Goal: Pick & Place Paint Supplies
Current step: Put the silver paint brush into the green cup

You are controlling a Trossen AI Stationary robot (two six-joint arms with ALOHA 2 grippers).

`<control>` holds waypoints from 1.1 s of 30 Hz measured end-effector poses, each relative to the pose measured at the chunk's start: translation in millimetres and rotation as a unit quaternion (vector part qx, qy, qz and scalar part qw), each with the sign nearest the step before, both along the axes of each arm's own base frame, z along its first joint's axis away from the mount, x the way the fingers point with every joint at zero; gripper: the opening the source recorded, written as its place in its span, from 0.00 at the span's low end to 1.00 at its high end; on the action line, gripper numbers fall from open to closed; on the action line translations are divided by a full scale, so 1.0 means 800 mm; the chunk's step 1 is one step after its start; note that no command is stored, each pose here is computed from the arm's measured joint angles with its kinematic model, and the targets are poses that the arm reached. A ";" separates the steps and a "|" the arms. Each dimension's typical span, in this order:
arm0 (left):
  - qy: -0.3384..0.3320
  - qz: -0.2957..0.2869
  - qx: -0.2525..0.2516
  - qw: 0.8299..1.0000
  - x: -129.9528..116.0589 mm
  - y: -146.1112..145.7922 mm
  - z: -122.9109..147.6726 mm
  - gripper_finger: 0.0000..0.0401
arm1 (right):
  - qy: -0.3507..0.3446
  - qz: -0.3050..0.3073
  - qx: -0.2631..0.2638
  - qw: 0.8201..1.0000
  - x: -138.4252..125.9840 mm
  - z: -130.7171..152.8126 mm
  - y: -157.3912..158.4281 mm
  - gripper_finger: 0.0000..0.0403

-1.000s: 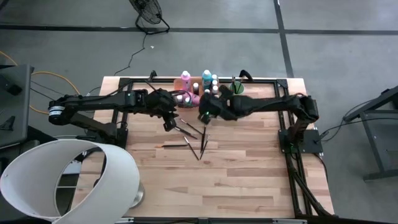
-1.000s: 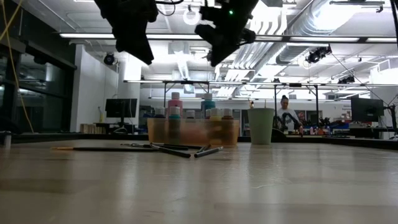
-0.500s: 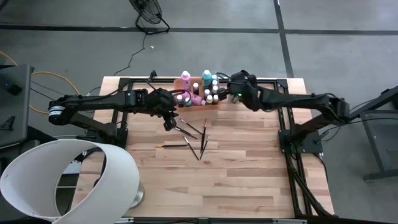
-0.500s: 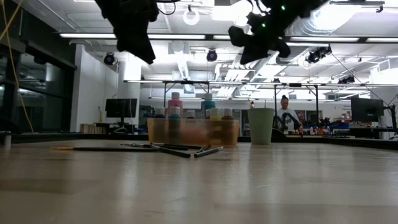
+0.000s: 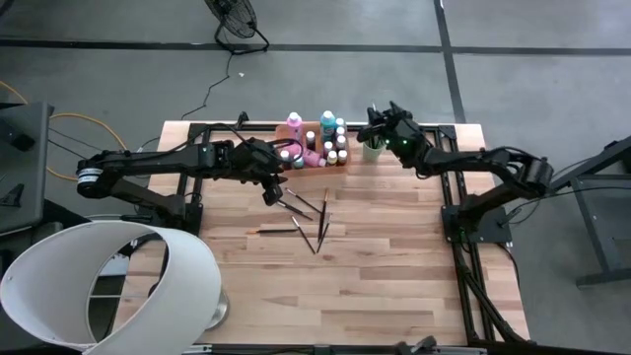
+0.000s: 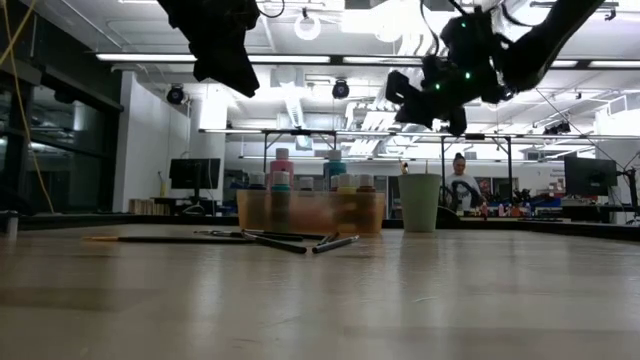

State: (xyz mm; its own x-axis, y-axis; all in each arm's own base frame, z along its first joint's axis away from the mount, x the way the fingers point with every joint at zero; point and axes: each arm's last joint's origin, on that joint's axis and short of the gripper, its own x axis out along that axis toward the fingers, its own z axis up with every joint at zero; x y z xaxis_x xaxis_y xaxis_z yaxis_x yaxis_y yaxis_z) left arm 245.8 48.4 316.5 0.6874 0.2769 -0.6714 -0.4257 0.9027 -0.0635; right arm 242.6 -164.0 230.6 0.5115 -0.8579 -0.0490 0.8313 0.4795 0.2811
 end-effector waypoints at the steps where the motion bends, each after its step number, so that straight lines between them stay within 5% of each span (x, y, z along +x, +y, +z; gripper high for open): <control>1: 0.000 0.000 0.000 1.000 0.000 0.000 0.000 0.33 | -0.004 0.000 -0.002 1.000 -0.003 -0.004 -0.005 0.01; 17: 0.000 0.000 0.000 1.000 0.000 0.000 0.000 0.33 | -0.047 0.000 -0.030 0.998 0.005 -0.071 -0.054 0.01; 33: 0.001 0.000 0.000 1.000 0.000 0.000 -0.001 0.33 | -0.026 -0.005 -0.047 0.999 0.004 -0.077 -0.058 0.03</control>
